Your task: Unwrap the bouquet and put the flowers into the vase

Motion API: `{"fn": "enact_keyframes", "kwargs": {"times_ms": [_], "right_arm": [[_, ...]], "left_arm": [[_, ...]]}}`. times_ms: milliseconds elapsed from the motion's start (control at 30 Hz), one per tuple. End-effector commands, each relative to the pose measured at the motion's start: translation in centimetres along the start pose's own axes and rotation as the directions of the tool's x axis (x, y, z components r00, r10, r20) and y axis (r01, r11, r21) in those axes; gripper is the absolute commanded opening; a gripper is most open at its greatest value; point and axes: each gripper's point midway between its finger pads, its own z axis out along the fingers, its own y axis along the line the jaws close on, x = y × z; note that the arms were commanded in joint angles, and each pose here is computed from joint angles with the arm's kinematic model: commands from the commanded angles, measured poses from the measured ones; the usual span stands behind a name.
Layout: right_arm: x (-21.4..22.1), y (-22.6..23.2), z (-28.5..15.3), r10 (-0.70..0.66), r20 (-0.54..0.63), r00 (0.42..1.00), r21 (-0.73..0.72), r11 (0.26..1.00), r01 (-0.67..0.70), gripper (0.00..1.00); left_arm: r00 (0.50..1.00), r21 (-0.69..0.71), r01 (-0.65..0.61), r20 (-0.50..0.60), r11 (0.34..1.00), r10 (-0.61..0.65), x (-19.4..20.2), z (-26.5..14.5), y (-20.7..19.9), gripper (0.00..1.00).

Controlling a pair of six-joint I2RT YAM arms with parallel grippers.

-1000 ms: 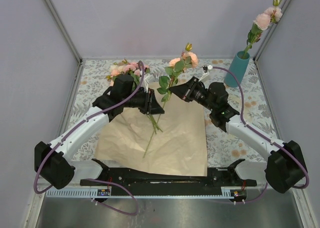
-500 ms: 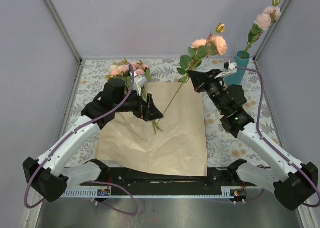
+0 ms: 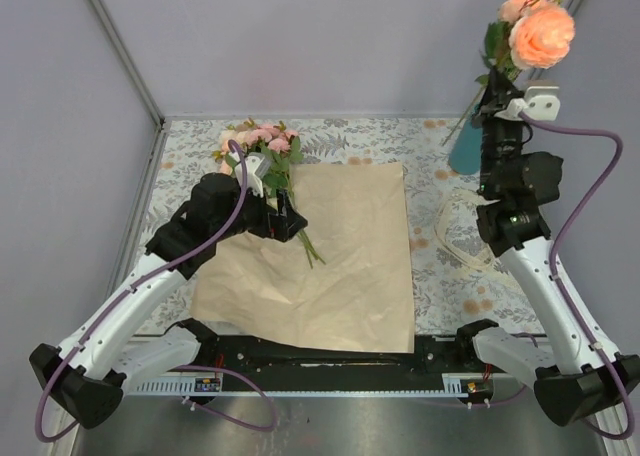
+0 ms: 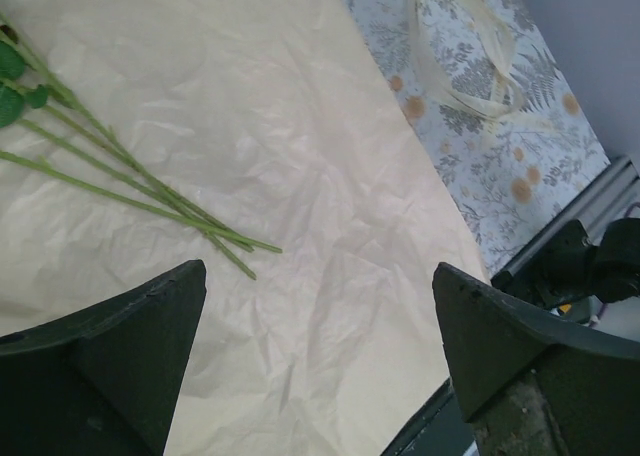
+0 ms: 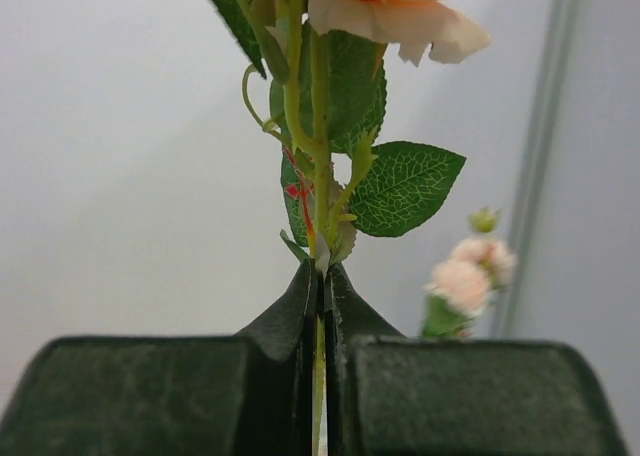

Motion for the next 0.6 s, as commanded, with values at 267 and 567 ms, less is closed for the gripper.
{"fn": "enact_keyframes", "kwargs": {"times_ms": [267, 567], "right_arm": [[-8.3, -9.6, 6.7, -0.286, 0.174, 0.942, 0.289, 0.93, 0.228, 0.0], [-3.5, -11.1, 10.7, -0.189, 0.158, 0.969, 0.273, 0.952, 0.141, 0.0]], "left_arm": [[0.989, -0.146, -0.029, 0.139, 0.989, 0.05, -2.6, -2.3, 1.9, 0.99], [0.988, -0.157, -0.029, 0.144, 0.987, 0.052, -2.7, -2.5, 2.0, 0.99]]}}
